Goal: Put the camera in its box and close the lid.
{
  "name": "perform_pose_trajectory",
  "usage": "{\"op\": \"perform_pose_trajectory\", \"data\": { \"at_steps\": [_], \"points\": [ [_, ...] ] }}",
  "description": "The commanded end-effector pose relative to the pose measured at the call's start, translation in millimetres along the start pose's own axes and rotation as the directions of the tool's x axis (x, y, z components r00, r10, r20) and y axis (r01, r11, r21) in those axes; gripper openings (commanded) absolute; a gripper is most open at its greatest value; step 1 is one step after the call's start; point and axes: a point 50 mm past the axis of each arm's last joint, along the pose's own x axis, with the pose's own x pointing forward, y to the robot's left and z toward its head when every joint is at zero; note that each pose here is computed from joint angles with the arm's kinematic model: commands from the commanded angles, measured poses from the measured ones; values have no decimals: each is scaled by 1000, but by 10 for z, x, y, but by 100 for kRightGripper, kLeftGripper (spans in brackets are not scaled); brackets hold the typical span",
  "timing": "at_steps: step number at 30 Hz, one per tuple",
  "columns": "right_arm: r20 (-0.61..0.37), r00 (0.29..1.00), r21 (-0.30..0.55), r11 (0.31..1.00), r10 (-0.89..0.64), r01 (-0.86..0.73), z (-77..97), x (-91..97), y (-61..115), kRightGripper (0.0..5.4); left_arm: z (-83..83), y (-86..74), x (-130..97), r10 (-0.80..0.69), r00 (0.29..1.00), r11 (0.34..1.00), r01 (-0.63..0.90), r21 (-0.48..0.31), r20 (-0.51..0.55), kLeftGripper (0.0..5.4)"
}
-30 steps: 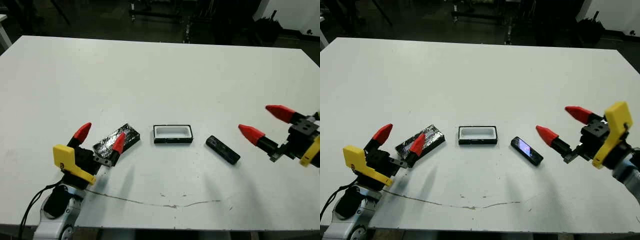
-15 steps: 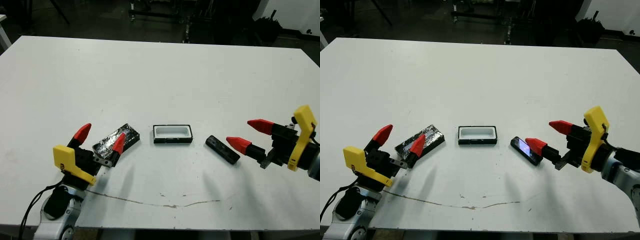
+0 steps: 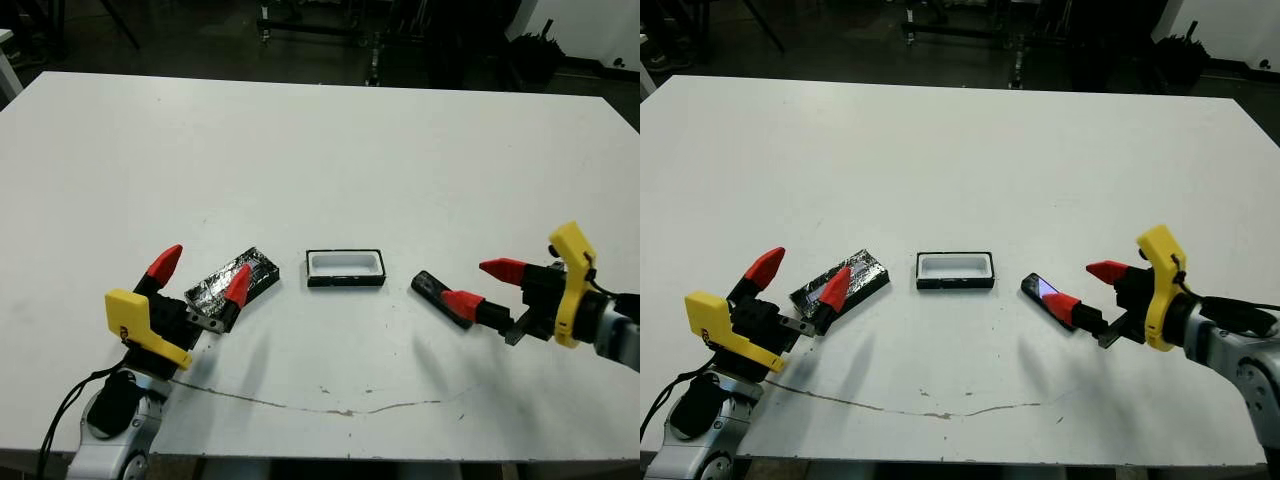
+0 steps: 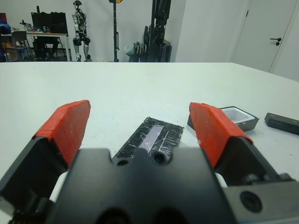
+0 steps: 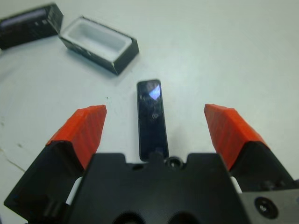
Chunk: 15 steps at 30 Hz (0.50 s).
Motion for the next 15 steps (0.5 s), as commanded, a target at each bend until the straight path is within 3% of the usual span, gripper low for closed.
{"op": "perform_pose_trajectory", "data": {
  "at_steps": [1, 15],
  "points": [
    [-29, 1000, -41, 999, 2, -3, 8, 30, -12, 540, -7, 1, -17, 9, 1000, 1000, -8, 10, -15, 539],
    [-117, 992, -51, 998, -37, 31, -163, 133, -38, 540, -12, -1, -35, 7, 1000, 1000, -7, 6, -19, 539]
  ]
}}
